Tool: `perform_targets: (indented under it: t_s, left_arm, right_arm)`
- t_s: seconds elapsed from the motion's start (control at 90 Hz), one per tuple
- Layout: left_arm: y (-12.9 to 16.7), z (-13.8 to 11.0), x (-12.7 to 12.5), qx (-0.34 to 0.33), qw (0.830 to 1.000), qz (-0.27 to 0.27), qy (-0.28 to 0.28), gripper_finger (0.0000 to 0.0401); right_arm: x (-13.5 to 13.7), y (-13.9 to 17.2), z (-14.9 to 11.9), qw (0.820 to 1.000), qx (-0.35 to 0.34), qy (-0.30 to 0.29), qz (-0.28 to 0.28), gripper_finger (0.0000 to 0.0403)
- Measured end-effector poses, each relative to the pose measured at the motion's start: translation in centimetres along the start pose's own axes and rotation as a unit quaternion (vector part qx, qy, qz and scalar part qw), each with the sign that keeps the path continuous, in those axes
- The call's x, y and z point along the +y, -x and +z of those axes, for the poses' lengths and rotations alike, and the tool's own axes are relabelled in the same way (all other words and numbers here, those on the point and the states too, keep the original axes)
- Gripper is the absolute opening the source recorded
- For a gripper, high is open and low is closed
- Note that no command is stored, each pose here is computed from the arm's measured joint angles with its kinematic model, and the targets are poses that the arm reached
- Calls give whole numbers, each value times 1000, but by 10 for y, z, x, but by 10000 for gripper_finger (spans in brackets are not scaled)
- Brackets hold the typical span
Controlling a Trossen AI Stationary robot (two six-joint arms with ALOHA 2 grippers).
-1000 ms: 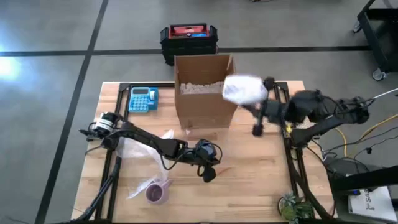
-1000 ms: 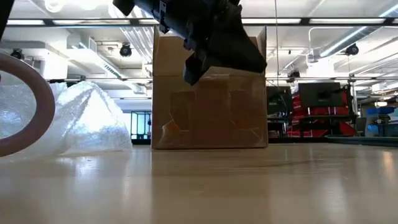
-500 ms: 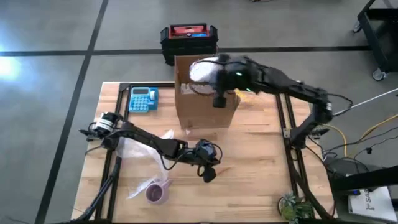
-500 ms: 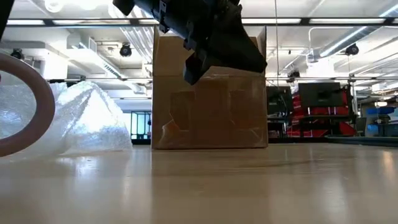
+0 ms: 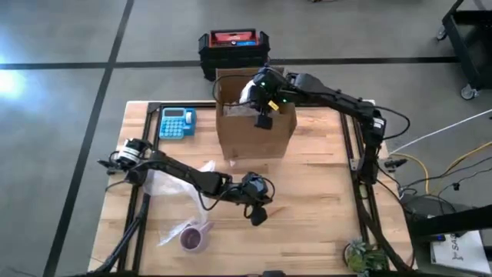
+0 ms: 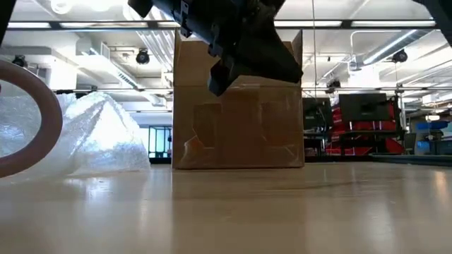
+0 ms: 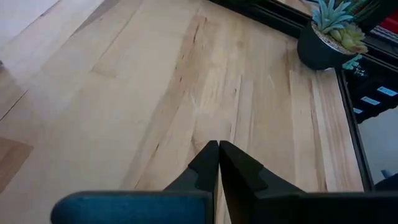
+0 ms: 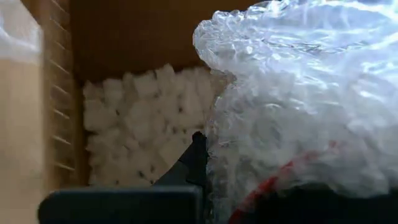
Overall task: Wrap mug
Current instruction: Put the white wrapped mug into the box, then wrap the purple mug with bubble wrap
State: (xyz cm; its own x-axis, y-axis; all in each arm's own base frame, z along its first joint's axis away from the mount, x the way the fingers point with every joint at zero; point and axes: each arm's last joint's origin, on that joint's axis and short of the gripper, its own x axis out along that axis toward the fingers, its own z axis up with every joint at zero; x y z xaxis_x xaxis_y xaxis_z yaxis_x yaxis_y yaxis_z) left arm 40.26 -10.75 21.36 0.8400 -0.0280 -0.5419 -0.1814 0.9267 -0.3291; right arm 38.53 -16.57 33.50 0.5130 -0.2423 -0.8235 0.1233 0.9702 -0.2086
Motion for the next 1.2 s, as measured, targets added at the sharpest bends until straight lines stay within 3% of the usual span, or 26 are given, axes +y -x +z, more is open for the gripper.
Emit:
perform_targets:
  t_s: [0.267,0.578,0.733,0.967,1.078,1.2]
  left_arm:
    - [0,0,0,0,1000,0,0,0]
    - [0,0,0,0,1000,0,0,0]
    - [0,0,0,0,1000,1,0,0]
    - [0,0,0,0,1000,1,0,0]
    - [0,0,0,0,1000,1,0,0]
    - [0,0,0,2,1000,1,4,0]
  right_arm:
    - [-2,-28,-10,997,49,-53,9,25]
    - [-1,-30,-9,997,57,-34,27,175]
    - [-7,20,2,1000,10,-16,7,220]
    - [-8,113,8,995,-95,-20,-13,249]
    - [1,157,-8,991,-121,-25,45,254]
    - [19,185,-34,977,-120,-33,175,251]
